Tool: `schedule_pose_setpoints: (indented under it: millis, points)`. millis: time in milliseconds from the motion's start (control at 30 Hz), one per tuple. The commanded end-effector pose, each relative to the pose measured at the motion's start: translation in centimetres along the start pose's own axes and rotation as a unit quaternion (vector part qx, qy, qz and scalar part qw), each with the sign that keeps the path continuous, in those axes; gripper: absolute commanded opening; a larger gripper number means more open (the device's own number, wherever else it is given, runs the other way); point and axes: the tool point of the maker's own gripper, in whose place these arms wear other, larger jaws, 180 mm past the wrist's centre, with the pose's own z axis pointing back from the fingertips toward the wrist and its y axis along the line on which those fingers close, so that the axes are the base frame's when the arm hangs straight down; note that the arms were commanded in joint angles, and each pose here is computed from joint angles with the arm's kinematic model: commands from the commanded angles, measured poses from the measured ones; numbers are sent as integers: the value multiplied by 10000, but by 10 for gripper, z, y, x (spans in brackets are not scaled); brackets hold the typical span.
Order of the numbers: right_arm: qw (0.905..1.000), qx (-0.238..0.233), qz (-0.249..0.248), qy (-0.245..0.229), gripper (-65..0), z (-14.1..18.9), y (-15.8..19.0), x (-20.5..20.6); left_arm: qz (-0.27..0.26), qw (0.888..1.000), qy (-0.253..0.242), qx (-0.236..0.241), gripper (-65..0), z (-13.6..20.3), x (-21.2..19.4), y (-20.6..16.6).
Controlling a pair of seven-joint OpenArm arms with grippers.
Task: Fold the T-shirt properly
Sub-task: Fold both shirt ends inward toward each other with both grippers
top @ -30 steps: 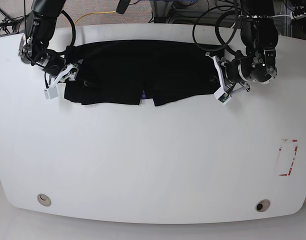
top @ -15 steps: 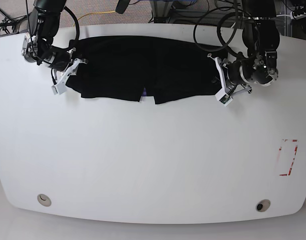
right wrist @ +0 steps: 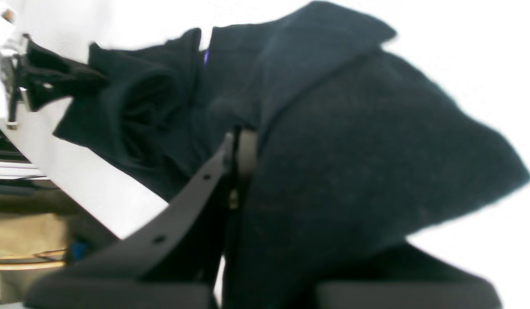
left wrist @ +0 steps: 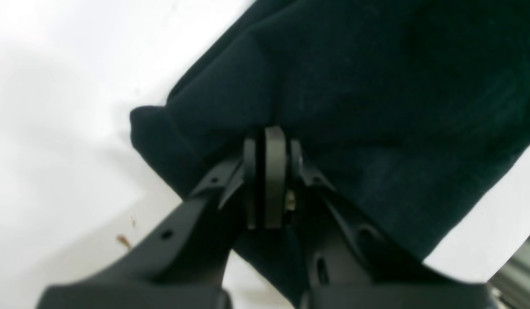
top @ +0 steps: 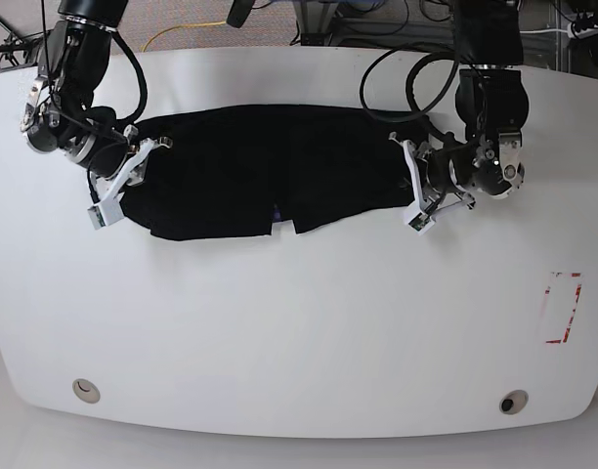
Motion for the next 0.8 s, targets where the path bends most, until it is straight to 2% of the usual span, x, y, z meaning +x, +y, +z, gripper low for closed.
schedule_pose_setpoints:
  millis: [0, 133, 300, 433, 567, 767]
  points:
    - [9993, 104, 319, -174, -650, 5, 10, 17, -18, 10000, -17, 20, -650, -3, 9, 2]
    - [9967, 423, 665, -183, -650, -9, 32, 33, 20, 9998, -194, -42, -650, -9, 29, 7]
    - [9924, 764, 933, -228, -650, -24, 56, 46, 318, 9984, -363, -285, -650, -27, 44, 0]
    - [9880, 1084, 1031, -390, -650, -40, 80, 63, 274, 9979, -368, -462, -650, -38, 52, -9]
    - [9858, 1363, 941, -293, -650, -61, 93, 66, 262, 9967, -458, -621, -650, -44, 64, -21]
    - [9826, 1320, 1282, -235, -650, -85, 115, 74, 298, 9961, -457, -688, -650, -47, 65, -26]
